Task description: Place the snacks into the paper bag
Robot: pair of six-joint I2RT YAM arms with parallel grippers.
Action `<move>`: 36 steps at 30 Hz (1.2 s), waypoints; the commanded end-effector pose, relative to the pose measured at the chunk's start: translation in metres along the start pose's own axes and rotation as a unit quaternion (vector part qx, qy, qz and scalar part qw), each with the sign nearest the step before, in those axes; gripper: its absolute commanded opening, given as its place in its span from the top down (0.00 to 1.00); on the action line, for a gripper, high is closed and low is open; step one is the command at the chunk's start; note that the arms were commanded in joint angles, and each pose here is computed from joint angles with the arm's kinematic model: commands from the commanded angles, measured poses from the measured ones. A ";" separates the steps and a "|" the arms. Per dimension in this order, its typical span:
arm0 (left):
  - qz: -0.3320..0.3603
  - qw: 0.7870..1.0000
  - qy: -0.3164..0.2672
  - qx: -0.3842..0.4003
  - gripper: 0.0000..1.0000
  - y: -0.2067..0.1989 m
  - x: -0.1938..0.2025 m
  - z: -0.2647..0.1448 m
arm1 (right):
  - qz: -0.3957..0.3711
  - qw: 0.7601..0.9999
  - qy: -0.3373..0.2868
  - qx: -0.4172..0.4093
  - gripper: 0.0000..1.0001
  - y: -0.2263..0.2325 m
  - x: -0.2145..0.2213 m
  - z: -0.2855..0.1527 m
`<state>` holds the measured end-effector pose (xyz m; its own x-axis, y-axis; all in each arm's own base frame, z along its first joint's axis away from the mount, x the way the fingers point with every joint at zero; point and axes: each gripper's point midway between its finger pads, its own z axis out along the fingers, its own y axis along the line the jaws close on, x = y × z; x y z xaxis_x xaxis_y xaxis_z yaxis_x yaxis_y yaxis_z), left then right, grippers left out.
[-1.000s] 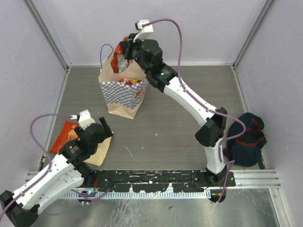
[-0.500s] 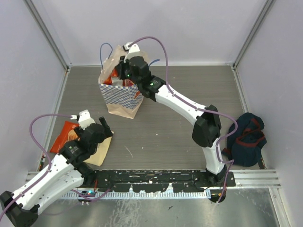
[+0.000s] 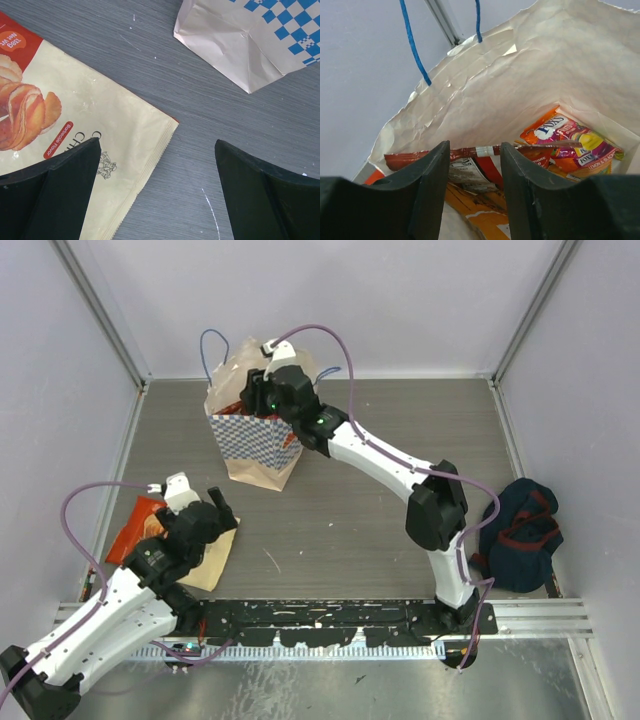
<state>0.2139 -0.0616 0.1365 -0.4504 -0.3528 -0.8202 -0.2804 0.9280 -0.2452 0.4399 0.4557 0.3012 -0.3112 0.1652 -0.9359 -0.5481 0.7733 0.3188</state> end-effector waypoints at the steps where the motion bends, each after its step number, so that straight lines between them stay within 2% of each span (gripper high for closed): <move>1: -0.017 1.000 -0.023 0.001 0.02 -0.002 -0.012 -0.002 | -0.009 0.995 -0.093 -0.031 0.50 0.031 -0.087 -0.050; 9: -0.033 0.999 -0.021 -0.017 0.02 0.001 -0.014 -0.003 | -0.026 0.991 -0.103 -0.079 0.49 0.063 -0.101 -0.115; 16: -0.091 0.994 -0.023 -0.057 0.02 0.024 -0.005 -0.007 | 0.011 0.990 -0.116 -0.082 0.44 0.042 -0.075 -0.167; 23: -0.176 0.969 -0.034 -0.172 0.02 0.089 0.005 -0.034 | 0.036 0.990 -0.119 -0.073 0.43 0.020 -0.048 -0.201; 29: -0.270 0.938 -0.041 -0.212 0.02 0.115 0.022 -0.043 | 0.046 0.988 -0.132 -0.068 0.43 0.005 -0.034 -0.224; 36: -0.298 0.918 -0.025 -0.261 0.02 0.122 0.038 -0.042 | 0.044 0.989 -0.141 -0.026 0.39 -0.020 -0.022 -0.237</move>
<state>0.1314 0.0317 0.1065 -0.1408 -0.7094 -0.6906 -0.7760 0.5123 -0.3680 0.2724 0.3084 0.3241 -0.2157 0.3063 -0.9272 -0.5904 0.7154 0.3737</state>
